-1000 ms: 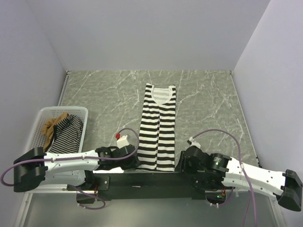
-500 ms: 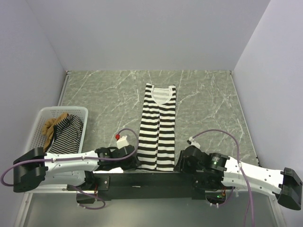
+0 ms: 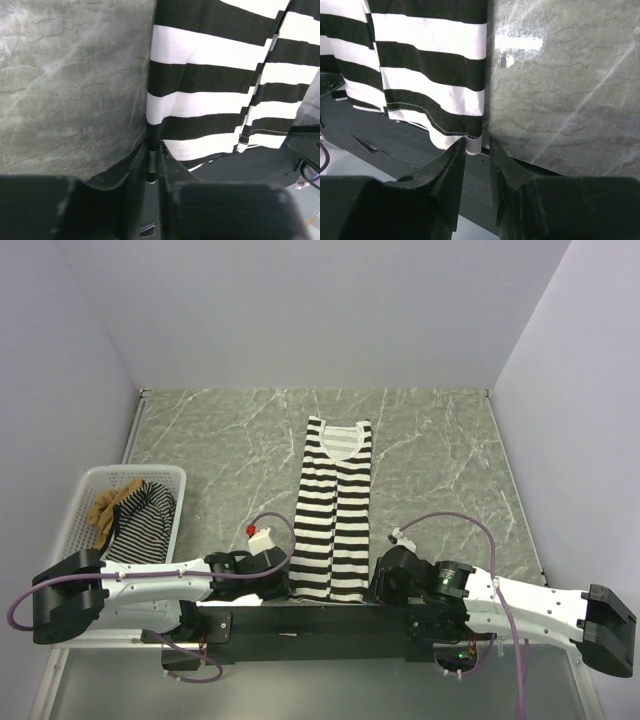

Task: Fold and stack the tank tops
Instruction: Fold the tank top

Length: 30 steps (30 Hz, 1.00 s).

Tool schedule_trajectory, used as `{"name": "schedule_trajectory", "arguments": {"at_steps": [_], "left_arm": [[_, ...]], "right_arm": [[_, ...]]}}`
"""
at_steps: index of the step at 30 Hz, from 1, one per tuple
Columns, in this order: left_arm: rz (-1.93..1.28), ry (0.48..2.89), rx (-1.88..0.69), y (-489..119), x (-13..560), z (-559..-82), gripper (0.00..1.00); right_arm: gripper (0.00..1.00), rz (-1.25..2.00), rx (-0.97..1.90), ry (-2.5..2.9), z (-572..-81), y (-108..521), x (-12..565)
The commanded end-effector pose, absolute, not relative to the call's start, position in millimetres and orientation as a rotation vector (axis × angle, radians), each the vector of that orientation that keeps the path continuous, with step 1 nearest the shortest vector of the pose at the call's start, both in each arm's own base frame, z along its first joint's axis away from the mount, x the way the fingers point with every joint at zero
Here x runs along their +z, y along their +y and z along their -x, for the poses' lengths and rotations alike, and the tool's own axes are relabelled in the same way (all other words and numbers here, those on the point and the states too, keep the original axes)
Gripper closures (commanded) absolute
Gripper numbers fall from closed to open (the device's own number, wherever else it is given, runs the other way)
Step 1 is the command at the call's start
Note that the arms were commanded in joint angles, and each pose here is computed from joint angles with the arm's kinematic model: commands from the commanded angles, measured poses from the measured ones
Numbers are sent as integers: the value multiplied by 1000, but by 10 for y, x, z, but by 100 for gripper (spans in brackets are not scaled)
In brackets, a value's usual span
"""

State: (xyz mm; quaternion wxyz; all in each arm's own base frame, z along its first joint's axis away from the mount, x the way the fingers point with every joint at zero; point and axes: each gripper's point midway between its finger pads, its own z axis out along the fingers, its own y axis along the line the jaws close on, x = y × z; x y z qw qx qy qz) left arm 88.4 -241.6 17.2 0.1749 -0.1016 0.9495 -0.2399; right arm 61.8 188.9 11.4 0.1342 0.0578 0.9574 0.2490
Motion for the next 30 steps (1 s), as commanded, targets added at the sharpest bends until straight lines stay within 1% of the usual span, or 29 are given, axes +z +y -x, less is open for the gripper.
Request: {"name": "schedule_trajectory", "arguments": {"at_steps": [1,6,8,15,16,18,19,21,22,27,30], "left_arm": [[222,2783,-469,-2038,-119,-722,82],[202,2769,-491,-2063,-67,-740,90],[192,2763,-501,-2081,-44,-746,93],[144,2769,-521,-2143,-32,-742,98],[136,2773,-531,-2156,-26,-729,99],[117,2770,-547,-2182,-6,-729,99],[110,2771,-547,-2187,5,-724,99],[80,2763,-563,-2237,58,-725,99],[70,2761,-565,-2252,77,-718,100],[35,2746,-598,-2354,238,-719,100],[30,2706,-618,-2432,401,-811,100]], "right_arm": [[67,-132,601,2809,-578,1728,-9],[67,-128,589,2804,-600,1734,0],[70,-119,572,2813,-595,1729,-20],[74,-77,538,2833,-589,1768,-30],[78,-74,527,2839,-579,1753,-41],[83,-69,523,2844,-571,1748,-43],[90,-67,511,2849,-563,1731,-40],[94,-62,511,2841,-574,1734,16],[100,-63,483,2846,-568,1684,31],[100,-48,521,2768,-681,1736,406],[100,-35,510,2719,-787,1769,599]]}}
